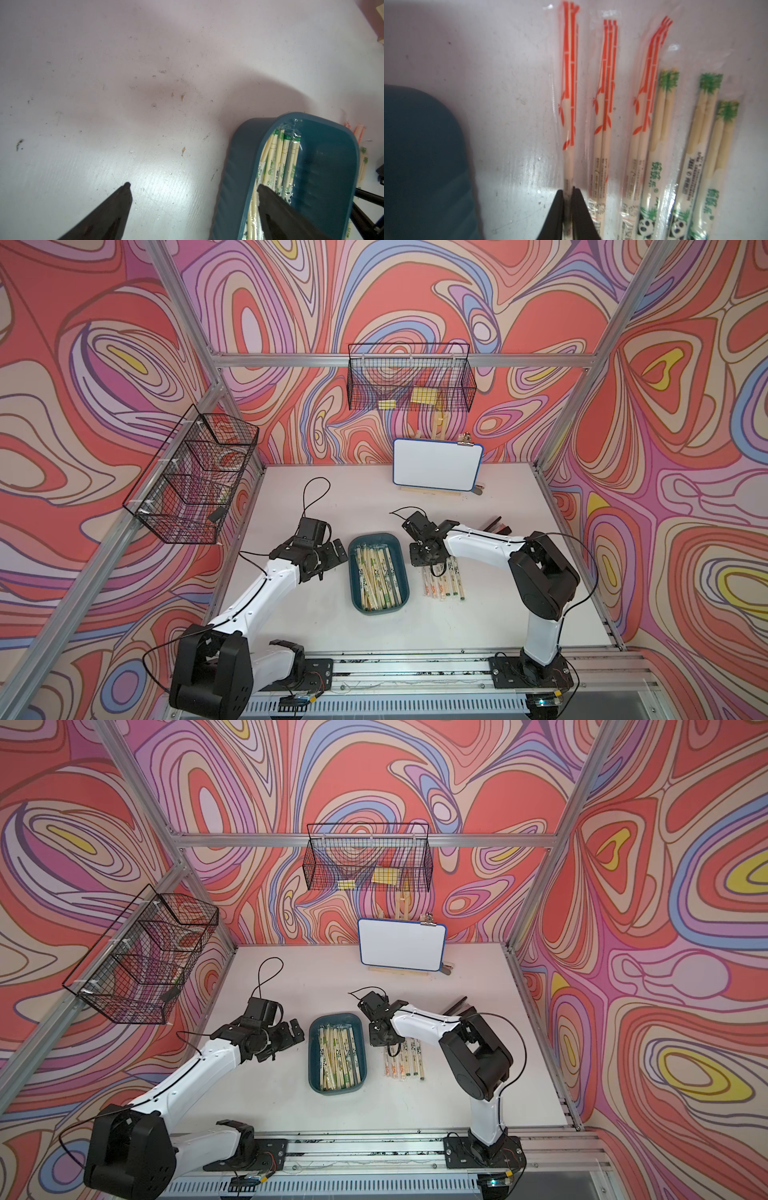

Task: Take the paired disposable chopsticks out of the storage box
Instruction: Place the paired disposable chopsticks at the center of the board.

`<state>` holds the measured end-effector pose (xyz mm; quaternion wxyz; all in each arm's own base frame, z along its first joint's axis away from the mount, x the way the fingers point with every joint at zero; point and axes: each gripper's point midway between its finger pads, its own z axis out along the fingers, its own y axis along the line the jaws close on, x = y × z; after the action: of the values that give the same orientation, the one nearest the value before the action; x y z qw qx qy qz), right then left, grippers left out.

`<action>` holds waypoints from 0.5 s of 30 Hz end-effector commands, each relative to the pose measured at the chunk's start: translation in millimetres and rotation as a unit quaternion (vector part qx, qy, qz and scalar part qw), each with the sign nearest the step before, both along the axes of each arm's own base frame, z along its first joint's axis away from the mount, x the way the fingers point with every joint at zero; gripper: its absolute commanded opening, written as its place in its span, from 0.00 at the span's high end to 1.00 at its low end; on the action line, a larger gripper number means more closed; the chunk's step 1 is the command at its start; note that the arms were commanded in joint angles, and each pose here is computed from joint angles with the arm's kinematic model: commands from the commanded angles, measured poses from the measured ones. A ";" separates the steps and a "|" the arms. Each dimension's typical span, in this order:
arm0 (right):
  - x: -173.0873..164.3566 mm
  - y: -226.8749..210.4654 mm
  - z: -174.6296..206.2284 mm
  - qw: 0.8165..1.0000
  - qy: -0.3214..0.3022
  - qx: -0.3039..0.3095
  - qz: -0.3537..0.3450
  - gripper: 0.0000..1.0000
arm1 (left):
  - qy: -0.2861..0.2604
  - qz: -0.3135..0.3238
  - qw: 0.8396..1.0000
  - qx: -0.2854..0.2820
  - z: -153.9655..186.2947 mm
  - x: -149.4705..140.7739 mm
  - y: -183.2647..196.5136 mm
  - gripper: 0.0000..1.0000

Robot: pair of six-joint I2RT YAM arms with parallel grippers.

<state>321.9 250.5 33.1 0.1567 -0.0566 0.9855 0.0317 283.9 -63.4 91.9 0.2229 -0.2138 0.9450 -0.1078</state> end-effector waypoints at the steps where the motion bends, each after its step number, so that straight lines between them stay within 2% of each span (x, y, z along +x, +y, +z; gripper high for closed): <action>1: -1.9 -4.1 -2.8 1.000 0.004 -0.012 -0.002 0.73 | -0.001 -0.007 1.000 0.000 2.3 2.1 -2.3 0.00; 8: -2.6 12.1 24.4 0.999 -0.003 0.044 0.001 0.60 | -0.002 -0.007 1.000 0.000 2.8 2.2 -2.4 0.00; 15: -1.2 27.6 72.4 0.993 -0.033 0.111 0.008 0.54 | -0.002 -0.006 1.000 0.005 2.6 0.1 0.0 0.00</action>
<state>316.1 264.0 69.7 0.1664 -0.0509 0.9804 0.0928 283.8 -63.3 91.8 0.2228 -0.2139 0.9450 -0.1076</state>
